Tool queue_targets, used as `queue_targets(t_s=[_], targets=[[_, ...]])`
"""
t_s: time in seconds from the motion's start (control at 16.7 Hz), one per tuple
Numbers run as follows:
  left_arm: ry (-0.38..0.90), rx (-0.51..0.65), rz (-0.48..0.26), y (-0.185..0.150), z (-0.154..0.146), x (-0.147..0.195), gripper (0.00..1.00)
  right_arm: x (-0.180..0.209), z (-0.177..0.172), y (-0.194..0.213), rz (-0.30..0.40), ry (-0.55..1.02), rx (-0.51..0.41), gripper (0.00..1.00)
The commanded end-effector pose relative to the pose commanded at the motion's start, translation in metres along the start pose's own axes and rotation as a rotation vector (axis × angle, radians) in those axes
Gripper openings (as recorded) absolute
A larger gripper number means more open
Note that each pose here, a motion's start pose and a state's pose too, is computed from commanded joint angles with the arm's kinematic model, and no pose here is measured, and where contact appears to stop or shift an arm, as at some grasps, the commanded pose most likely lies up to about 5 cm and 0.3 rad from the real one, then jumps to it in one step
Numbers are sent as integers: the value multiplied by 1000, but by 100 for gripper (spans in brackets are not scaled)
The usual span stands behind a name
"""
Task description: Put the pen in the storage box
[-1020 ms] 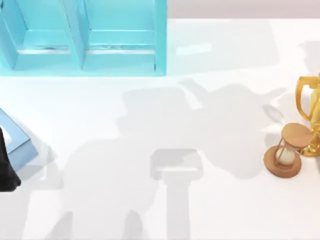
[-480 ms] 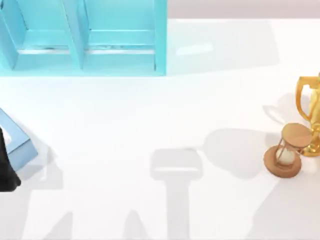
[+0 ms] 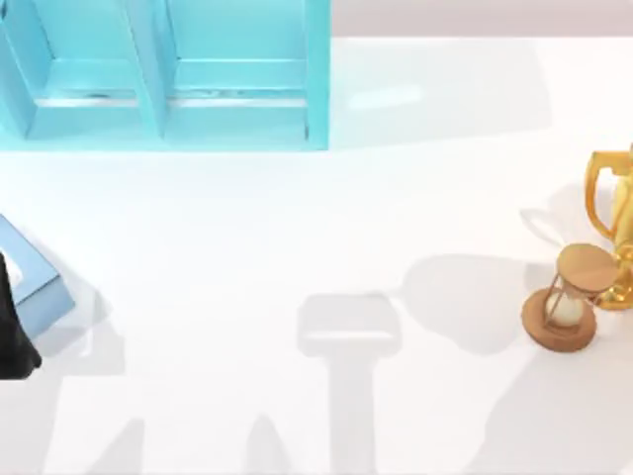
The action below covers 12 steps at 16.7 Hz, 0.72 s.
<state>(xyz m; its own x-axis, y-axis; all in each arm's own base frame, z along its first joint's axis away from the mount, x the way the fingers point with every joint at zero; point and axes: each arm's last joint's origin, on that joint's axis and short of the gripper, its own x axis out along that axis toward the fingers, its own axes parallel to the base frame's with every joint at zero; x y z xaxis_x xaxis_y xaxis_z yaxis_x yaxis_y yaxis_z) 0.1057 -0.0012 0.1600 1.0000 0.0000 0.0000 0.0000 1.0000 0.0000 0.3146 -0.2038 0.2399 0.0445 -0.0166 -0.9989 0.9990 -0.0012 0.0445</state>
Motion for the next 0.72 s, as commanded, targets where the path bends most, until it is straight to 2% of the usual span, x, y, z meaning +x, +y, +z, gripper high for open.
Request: queue_targets(t_s=[0.24, 0.36, 0.72], targets=[[0, 0, 0, 0, 0, 0, 100, 15, -40, 20, 14, -8, -49, 0], [0, 0, 0, 0, 0, 0, 100, 27, -48, 21, 18, -9, -53, 0], [0, 0, 0, 0, 0, 0, 100, 53, -22, -6, 0, 4, 10, 0]])
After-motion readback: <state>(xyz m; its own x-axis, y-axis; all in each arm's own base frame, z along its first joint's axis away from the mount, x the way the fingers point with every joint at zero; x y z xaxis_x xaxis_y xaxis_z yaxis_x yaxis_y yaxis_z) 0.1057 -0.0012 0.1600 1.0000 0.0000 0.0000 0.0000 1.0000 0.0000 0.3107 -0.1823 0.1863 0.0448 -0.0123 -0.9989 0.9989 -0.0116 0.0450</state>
